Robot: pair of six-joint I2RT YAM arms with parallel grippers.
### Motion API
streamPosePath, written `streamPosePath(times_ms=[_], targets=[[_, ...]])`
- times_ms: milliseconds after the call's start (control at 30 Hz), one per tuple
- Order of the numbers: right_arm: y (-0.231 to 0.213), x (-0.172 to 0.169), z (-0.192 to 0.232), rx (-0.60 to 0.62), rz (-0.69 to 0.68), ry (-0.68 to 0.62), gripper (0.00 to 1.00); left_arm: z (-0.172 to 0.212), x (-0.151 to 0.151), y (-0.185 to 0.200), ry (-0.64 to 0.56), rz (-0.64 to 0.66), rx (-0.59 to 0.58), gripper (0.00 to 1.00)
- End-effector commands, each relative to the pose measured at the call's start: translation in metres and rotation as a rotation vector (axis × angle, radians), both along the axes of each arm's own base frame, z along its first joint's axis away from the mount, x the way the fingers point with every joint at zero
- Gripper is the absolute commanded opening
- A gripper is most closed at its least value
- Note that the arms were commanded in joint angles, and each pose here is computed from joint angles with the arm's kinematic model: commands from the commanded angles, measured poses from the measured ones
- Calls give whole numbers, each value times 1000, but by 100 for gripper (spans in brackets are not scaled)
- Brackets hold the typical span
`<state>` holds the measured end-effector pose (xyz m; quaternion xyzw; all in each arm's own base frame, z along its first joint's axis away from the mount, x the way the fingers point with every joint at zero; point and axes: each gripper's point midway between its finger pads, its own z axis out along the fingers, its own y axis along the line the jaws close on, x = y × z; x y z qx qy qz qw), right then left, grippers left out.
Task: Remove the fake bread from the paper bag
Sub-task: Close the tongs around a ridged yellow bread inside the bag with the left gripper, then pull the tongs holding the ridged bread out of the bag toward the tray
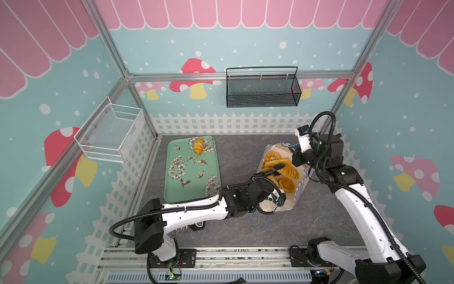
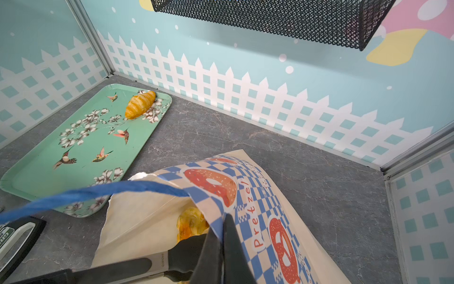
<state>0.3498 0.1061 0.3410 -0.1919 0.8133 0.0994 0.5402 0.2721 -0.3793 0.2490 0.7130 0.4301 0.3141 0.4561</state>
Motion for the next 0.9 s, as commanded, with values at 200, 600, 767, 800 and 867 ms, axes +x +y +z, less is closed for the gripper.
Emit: streamPosePath(times_ms=[200, 600, 767, 800, 867], targets=[[1, 1, 13, 30, -7, -42, 0, 47, -11, 26, -140, 51, -48, 0], [2, 2, 11, 42, -9, -37, 0, 95, -37, 59, -211, 89, -238, 0], [2, 3, 10, 39, -13, -36, 0, 98, -44, 77, -233, 119, -256, 0], [2, 3, 10, 40, -13, -36, 0, 100, -45, 80, -240, 123, -266, 0], [2, 4, 9, 39, -14, -35, 0, 102, -50, 88, -246, 129, -287, 0]])
